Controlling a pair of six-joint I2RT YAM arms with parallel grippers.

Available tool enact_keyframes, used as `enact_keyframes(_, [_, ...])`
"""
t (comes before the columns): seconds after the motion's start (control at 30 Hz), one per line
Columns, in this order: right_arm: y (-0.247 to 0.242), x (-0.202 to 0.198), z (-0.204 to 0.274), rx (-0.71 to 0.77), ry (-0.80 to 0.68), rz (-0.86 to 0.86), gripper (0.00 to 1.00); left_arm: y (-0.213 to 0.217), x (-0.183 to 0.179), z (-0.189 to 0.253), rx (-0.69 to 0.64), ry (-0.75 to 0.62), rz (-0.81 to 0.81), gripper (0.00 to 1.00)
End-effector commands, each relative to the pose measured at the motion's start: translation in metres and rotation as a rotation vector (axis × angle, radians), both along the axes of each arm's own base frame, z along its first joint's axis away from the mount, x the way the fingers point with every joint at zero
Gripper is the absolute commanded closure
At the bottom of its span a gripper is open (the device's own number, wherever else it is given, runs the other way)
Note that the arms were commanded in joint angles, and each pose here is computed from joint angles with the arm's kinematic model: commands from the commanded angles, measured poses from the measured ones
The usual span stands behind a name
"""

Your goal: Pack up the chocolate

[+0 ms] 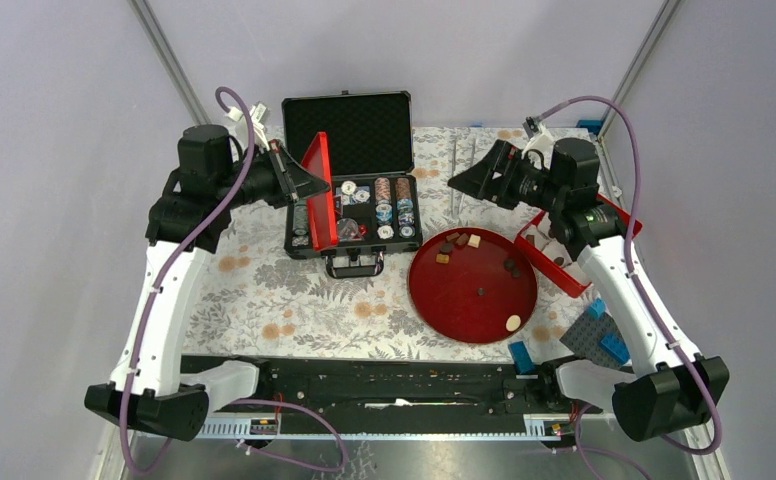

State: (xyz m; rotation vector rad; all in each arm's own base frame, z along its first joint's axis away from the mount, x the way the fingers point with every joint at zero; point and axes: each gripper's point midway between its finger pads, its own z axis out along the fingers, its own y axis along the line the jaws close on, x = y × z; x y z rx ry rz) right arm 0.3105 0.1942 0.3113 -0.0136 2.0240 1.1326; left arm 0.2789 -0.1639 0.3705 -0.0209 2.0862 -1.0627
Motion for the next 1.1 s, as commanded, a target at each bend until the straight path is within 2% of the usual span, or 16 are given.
enact_keyframes(0.0, [0.022,0.002,0.060,0.097,-0.041,-0.057,0.02,-0.019,-0.024,0.033,-0.047,-0.148,-0.120,1.00])
enact_keyframes(0.07, [0.046,-0.006,0.072,0.047,-0.063,-0.062,0.01,-0.031,-0.029,0.032,-0.065,-0.151,-0.147,1.00])
enact_keyframes(0.2, [0.077,-0.013,0.091,0.069,-0.091,-0.069,0.01,-0.041,-0.028,0.027,-0.052,-0.151,-0.146,1.00])
enact_keyframes(0.33, [0.100,-0.014,0.089,-0.125,-0.073,-0.143,0.01,-0.054,-0.025,0.021,-0.059,-0.128,-0.165,1.00])
enact_keyframes(0.43, [0.123,-0.019,0.090,-0.142,-0.094,-0.142,0.01,-0.068,-0.024,0.023,-0.082,-0.137,-0.189,1.00])
enact_keyframes(0.73, [0.135,-0.005,0.082,-0.239,-0.141,-0.207,0.05,-0.093,-0.024,0.018,-0.068,-0.127,-0.223,1.00])
enact_keyframes(0.9, [0.134,0.003,0.077,-0.267,-0.154,-0.242,0.17,-0.098,-0.025,0.017,-0.064,-0.132,-0.228,1.00])
enact_keyframes(1.07, [0.152,0.003,0.064,-0.291,-0.135,-0.187,0.30,-0.102,-0.027,0.015,-0.057,-0.130,-0.224,1.00])
